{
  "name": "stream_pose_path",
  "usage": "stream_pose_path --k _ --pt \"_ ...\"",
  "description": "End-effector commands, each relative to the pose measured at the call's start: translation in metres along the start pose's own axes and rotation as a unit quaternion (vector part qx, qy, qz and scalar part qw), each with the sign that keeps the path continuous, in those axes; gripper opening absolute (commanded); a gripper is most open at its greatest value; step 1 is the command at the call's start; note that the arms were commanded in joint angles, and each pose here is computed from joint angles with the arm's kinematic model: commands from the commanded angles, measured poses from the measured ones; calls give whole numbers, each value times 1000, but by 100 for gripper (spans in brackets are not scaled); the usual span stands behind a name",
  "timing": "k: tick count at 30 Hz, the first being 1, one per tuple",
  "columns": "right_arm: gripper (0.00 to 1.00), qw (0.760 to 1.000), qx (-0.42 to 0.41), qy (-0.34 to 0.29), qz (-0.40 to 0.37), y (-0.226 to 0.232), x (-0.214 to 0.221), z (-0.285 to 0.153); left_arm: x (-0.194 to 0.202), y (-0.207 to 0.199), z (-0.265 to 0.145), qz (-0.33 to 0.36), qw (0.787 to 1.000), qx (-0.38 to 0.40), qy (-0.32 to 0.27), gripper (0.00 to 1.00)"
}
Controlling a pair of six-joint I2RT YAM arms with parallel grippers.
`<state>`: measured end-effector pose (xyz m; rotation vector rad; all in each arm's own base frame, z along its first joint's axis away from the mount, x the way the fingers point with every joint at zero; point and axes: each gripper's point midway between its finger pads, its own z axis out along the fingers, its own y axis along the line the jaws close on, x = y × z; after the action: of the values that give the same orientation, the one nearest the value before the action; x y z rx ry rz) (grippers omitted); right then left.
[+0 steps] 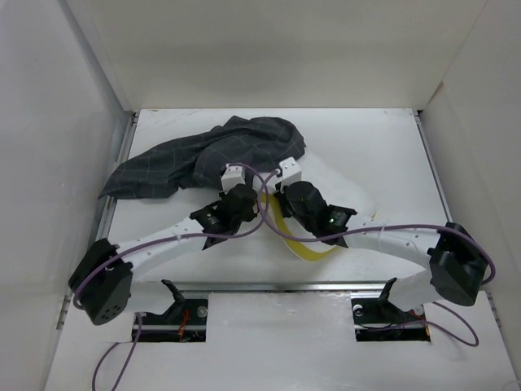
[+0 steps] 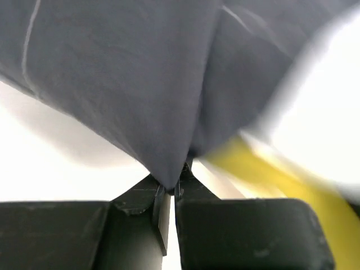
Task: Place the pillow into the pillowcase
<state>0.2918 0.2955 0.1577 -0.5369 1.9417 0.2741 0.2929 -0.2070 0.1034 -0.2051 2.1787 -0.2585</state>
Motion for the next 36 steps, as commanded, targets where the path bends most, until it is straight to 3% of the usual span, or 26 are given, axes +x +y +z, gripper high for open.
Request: stream_pose_path --k 1,3,7,14,19,21,22,23,25,26,27,28,29,31,33,36 --pt "0 969 8 -211 125 3 -140 -14 -32 -56 -62 16 992 126 -10 0" --pt "0 957 -1 -248 152 5 -169 -21 -22 -64 -80 30 987 156 22 0" --pt "0 948 -25 -267 170 21 -179 -5 -12 -101 -129 85 953 283 72 0" --pt "0 944 40 -238 227 11 -149 29 9 -124 -184 112 902 390 147 0" --pt "0 944 22 -215 251 23 -127 45 21 -133 -189 97 886 420 169 0" --pt "0 949 -11 -199 246 34 -108 46 18 -132 -186 87 893 410 164 1" --pt "0 948 -26 -200 245 36 -106 40 16 -128 -185 86 898 402 159 10" --pt "0 950 -45 -193 240 41 -99 37 11 -126 -188 85 900 398 153 40" --pt "13 955 -61 -176 230 41 -81 26 -2 -125 -192 73 906 394 133 52" --pt "43 957 -67 -168 226 41 -76 21 -5 -122 -193 75 911 384 134 59" --pt "63 963 -60 -147 217 38 -64 19 -11 -119 -194 69 916 373 127 72" --pt "73 962 -51 -149 223 31 -69 11 -21 -111 -190 63 931 341 115 74" --pt "73 965 -48 -139 219 29 -66 7 -25 -108 -185 61 937 328 103 78" --pt "87 967 3 -135 218 9 -64 2 -38 -98 -183 60 952 284 91 100" --pt "94 963 37 -146 223 -7 -69 -7 -54 -83 -170 53 972 216 74 100" --pt "94 966 86 -144 197 -30 -73 -10 -72 -63 -137 36 990 123 54 100"
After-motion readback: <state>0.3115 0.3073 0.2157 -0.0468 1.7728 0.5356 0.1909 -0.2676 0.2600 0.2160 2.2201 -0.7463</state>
